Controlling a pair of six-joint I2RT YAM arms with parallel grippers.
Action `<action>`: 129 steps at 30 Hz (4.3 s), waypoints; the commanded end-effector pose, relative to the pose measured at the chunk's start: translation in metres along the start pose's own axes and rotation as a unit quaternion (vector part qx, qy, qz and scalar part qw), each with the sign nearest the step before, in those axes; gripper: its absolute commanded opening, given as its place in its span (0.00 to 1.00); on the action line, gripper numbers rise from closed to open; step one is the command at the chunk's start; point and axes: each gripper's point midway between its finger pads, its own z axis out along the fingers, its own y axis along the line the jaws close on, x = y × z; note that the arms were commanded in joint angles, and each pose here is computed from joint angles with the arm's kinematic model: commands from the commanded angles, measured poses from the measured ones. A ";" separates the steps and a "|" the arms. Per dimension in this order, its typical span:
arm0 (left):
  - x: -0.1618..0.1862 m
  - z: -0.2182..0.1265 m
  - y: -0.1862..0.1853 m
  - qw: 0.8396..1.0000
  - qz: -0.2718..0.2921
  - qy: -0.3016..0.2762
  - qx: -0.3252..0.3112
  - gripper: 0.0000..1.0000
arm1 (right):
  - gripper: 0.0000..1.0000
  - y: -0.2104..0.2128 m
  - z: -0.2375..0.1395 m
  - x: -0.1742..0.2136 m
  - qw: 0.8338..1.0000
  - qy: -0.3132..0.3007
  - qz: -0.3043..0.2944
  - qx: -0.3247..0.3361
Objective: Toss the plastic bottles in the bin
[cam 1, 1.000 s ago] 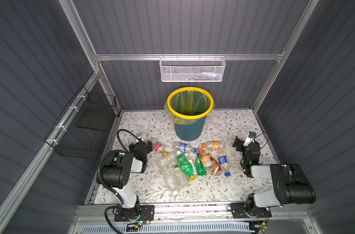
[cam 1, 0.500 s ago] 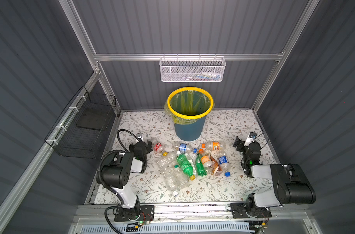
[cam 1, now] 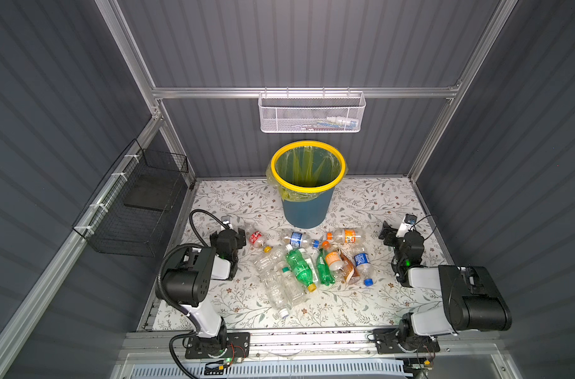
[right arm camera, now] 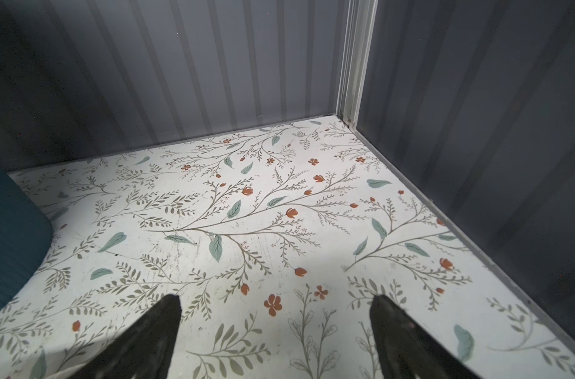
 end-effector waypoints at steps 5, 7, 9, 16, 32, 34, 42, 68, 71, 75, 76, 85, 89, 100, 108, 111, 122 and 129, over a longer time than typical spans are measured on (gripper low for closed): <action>-0.076 -0.033 0.020 0.997 -0.036 -0.060 -0.018 0.92 | 0.84 0.001 0.002 -0.025 1.000 0.028 -0.002 0.002; -0.098 -0.042 0.023 0.996 -0.047 -0.068 -0.019 0.91 | 0.83 0.004 -0.004 -0.039 1.000 0.026 -0.004 0.001; -0.117 -0.050 0.026 0.996 -0.067 -0.058 -0.019 0.91 | 0.83 0.000 -0.013 -0.056 0.999 0.044 0.018 0.015; -0.148 -0.072 0.025 0.996 -0.083 0.014 -0.001 0.88 | 0.79 0.030 -0.061 -0.054 0.977 0.188 0.098 -0.026; -0.093 -0.097 -0.015 0.974 -0.156 0.116 0.116 0.95 | 0.79 0.088 -0.121 0.064 0.886 0.452 0.050 -0.091; -0.092 -0.095 -0.018 0.972 -0.157 0.123 0.121 0.96 | 0.80 0.094 -0.117 0.073 0.879 0.464 0.038 -0.103; -0.083 -0.088 -0.025 0.967 -0.169 0.139 0.129 0.98 | 0.81 0.107 -0.107 0.099 0.863 0.493 0.022 -0.112; -0.075 -0.068 -0.039 0.960 -0.181 0.162 0.139 0.98 | 0.49 0.086 -0.126 0.015 0.928 0.358 0.046 -0.089; -0.080 -0.070 -0.040 0.960 -0.183 0.158 0.143 0.98 | 0.49 0.080 -0.131 -0.037 0.959 0.260 0.064 -0.096; -0.082 -0.072 -0.040 0.959 -0.189 0.157 0.145 0.98 | 0.51 0.070 -0.151 -0.122 0.986 0.101 0.067 -0.115; -0.081 -0.073 -0.040 0.958 -0.192 0.158 0.144 0.98 | 0.52 0.067 -0.157 -0.139 0.989 0.069 0.067 -0.115; -0.077 -0.076 -0.044 0.951 -0.216 0.164 0.147 0.97 | 0.53 0.064 -0.225 -0.291 0.950 -0.238 0.098 -0.178; -0.080 -0.082 -0.054 0.950 -0.220 0.159 0.151 0.96 | 0.53 0.100 -0.227 -0.346 0.920 -0.280 0.097 -0.255; -0.065 -0.086 -0.081 0.943 -0.246 0.170 0.146 1.00 | 0.61 0.293 -0.086 -0.368 0.902 0.015 0.054 -0.428; -0.066 -0.078 -0.078 0.952 -0.218 0.171 0.131 1.00 | 0.99 0.246 -0.088 -0.379 0.939 -0.021 0.067 -0.336; -0.061 -0.075 -0.081 0.950 -0.219 0.180 0.130 1.00 | 0.99 0.216 -0.092 -0.377 0.949 -0.024 0.079 -0.304; -0.040 -0.064 -0.105 0.929 -0.243 0.232 0.156 1.00 | 0.97 0.111 -0.073 -0.258 0.963 0.066 0.176 -0.195; -0.024 -0.057 -0.112 0.914 -0.265 0.276 0.139 1.00 | 0.94 0.087 -0.073 -0.176 0.955 0.147 0.204 -0.157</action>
